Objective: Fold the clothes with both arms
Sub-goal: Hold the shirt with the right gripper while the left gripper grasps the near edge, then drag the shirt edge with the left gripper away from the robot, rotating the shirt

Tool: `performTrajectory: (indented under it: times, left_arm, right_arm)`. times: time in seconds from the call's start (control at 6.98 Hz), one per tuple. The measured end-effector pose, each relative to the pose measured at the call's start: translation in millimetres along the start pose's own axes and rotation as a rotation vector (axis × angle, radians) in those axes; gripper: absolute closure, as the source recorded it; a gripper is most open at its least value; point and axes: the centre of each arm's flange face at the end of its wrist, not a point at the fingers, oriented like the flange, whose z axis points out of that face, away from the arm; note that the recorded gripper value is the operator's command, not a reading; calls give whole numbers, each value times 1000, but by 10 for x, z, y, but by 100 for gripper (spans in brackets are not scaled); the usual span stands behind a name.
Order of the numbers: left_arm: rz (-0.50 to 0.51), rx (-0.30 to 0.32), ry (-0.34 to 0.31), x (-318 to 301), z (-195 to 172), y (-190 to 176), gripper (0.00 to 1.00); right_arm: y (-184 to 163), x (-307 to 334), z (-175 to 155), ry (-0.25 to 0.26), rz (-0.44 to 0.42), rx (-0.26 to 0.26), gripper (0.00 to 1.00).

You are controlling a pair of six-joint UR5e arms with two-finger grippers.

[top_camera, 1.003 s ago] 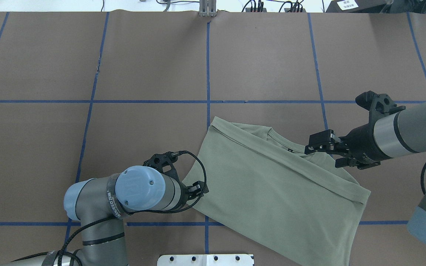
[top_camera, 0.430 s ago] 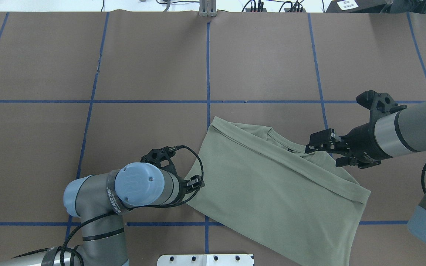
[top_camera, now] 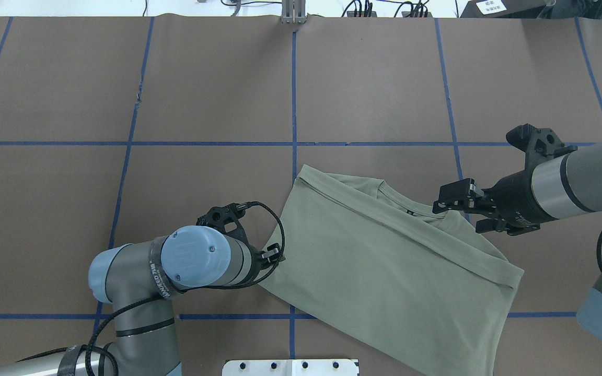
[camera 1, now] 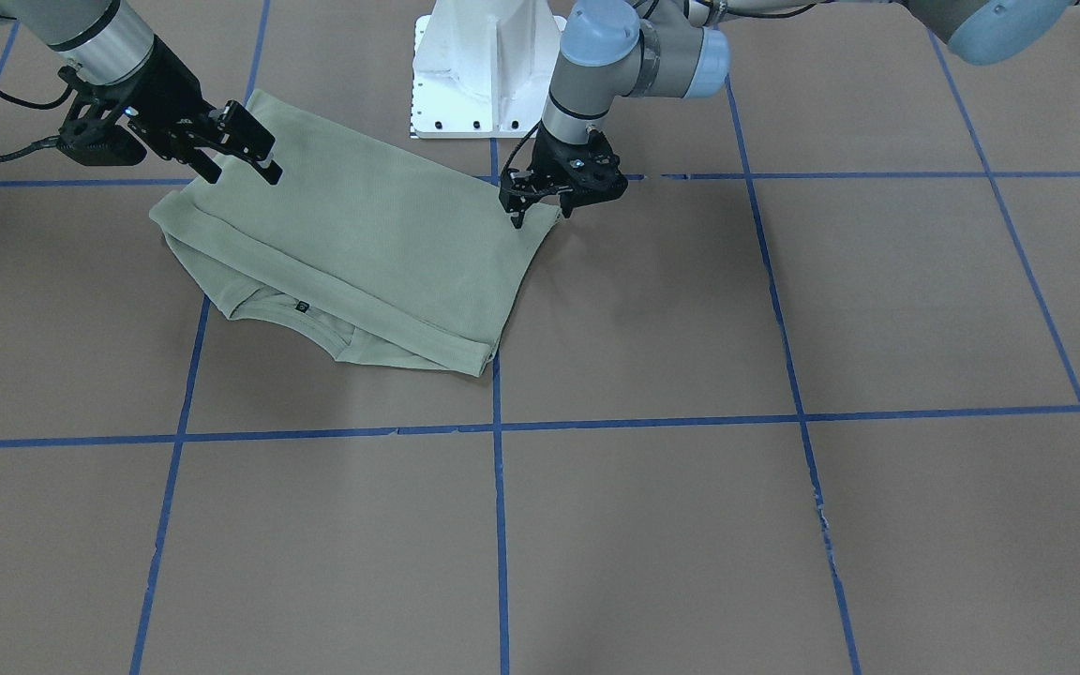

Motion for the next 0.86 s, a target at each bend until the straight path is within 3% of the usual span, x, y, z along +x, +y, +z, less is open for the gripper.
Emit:
performTrajectory:
  times: [0.29,0.43,0.57,0.86]
  left_arm:
    - [-18,-1,-5,-28,4,-4,68]
    - [-26,-5,-7,-36,-6,1,92]
    - [-34,-7,-7,-38,-21,5,100]
    - [-85,-10,-4,-25,-52,27,100]
  right_arm:
    - [-11,11,-1,2,3,1,0]
    - [-13,18,-1,3,4,1,0]
    - [-17,25,0,5,5,2,0]
    - [-24,38,-6,6,7,4,0]
